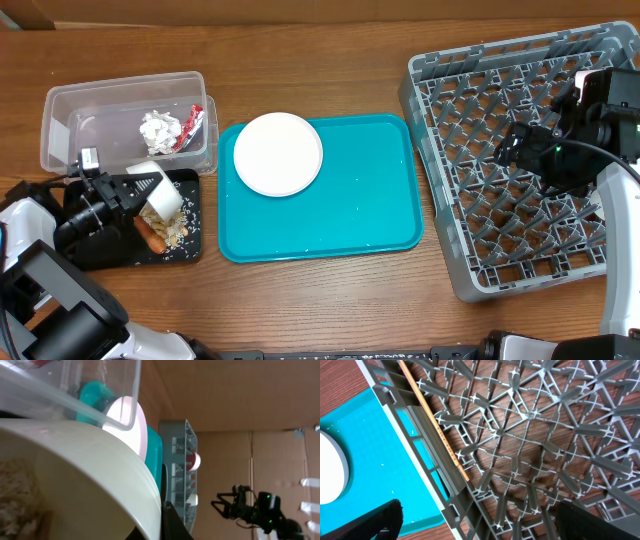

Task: Sort waste into correct bins and load items into the dishwasher
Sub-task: 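Tilt the bowl with the left gripper to pour rice onto the black tray, then carry the emptied bowl right and set it on the teal tray, then withdraw the left gripper and reach the right gripper to the emptied bowl, then grasp the emptied bowl rim with the right gripper and lift, then carry the bowl right and lower it into the dish rack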

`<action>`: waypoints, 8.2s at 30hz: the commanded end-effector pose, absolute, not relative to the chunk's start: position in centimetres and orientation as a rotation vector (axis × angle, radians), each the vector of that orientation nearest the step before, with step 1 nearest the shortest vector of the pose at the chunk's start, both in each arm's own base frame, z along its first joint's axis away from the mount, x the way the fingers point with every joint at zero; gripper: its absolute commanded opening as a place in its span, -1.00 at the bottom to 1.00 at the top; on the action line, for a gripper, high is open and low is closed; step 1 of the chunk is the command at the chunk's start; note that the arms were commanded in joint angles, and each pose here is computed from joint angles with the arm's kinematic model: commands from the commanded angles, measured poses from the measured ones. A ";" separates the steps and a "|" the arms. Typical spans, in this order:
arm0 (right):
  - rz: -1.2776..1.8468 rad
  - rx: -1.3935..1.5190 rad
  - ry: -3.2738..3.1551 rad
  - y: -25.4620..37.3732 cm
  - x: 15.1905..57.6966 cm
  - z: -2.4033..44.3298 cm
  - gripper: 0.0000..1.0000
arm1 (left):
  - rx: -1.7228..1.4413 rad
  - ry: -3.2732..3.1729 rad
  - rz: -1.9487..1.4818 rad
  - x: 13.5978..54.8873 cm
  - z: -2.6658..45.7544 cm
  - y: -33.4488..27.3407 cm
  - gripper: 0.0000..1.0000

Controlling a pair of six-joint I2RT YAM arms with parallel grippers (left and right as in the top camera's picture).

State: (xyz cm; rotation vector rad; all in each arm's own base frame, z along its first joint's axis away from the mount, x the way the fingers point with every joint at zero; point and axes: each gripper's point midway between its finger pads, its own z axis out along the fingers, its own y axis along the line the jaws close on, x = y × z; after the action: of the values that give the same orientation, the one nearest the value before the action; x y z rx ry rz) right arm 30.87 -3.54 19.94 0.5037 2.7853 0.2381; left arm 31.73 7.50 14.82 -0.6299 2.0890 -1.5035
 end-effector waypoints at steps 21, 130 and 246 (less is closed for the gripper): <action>0.241 0.493 2.744 -3.6 31.2 21.2 1.00 | -0.565 1.945 -1.525 31.7 15.9 8.7 -0.92; 0.243 0.495 2.752 -3.5 31.0 21.1 1.00 | 0.972 2.780 -0.066 32.4 5.4 -28.4 -0.92; -0.427 0.136 2.234 6.7 44.0 25.7 -0.92 | -0.779 2.668 -0.057 31.1 23.5 4.9 0.36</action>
State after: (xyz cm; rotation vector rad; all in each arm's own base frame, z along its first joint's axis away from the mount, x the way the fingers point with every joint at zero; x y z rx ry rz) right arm 42.70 13.02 21.41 -0.0282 2.4210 -0.0830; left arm 31.09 4.96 23.10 -0.7582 2.6883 -0.0366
